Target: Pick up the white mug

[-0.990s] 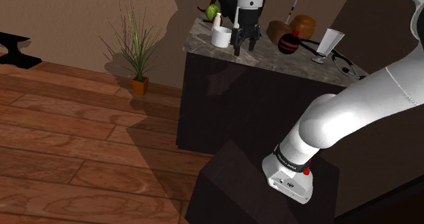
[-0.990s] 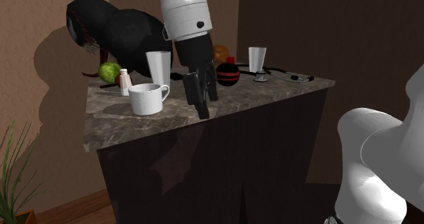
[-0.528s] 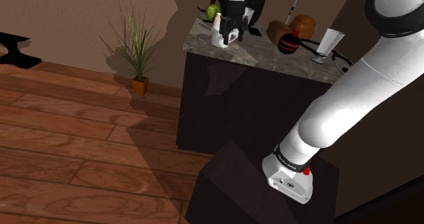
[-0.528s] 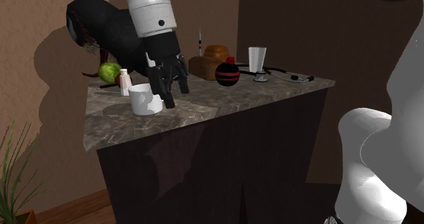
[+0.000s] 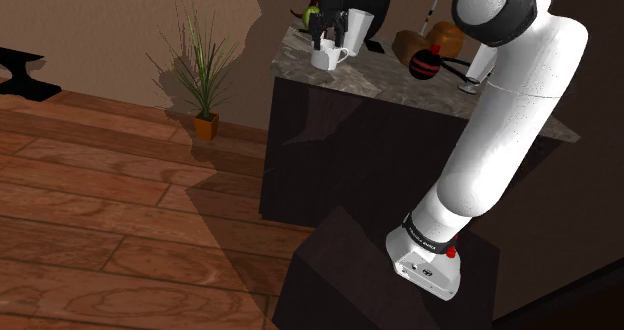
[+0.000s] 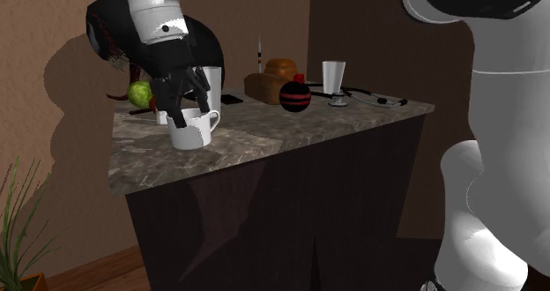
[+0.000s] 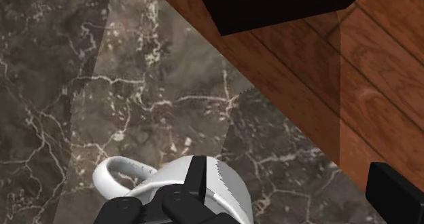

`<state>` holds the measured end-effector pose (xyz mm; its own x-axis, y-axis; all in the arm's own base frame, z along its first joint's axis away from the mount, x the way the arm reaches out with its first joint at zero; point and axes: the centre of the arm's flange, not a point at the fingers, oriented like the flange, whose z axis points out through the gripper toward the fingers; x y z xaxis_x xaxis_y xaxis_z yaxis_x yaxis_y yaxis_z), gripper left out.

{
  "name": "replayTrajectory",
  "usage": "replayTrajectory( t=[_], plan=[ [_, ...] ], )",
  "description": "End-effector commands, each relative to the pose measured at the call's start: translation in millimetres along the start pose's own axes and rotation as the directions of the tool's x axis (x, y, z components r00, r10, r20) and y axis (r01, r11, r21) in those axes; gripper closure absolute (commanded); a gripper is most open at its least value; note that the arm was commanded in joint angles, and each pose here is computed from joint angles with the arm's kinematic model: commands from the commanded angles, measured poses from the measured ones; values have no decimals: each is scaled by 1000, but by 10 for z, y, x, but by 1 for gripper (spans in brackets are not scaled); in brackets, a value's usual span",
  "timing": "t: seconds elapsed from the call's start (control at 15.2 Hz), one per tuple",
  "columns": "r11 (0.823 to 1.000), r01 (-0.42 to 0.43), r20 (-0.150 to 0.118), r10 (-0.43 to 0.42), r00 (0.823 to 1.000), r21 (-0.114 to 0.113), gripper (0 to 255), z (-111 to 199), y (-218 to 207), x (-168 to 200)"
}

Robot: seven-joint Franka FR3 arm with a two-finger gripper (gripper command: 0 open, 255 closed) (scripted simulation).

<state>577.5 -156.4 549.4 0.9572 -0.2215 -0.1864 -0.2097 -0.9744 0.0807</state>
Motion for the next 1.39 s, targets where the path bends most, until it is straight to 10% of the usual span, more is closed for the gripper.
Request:
replayTrajectory(
  t=[0.0,0.79,0.86,1.32],
  plan=[
    [1000,-4,-3,4,1000,1,0,-31,72,243],
    [1000,-11,-6,11,1000,4,0,282,149,669],
    [1000,-11,-6,11,1000,4,255,278,157,671],
    [1000,-11,-6,11,1000,4,255,277,157,672]
  ],
)
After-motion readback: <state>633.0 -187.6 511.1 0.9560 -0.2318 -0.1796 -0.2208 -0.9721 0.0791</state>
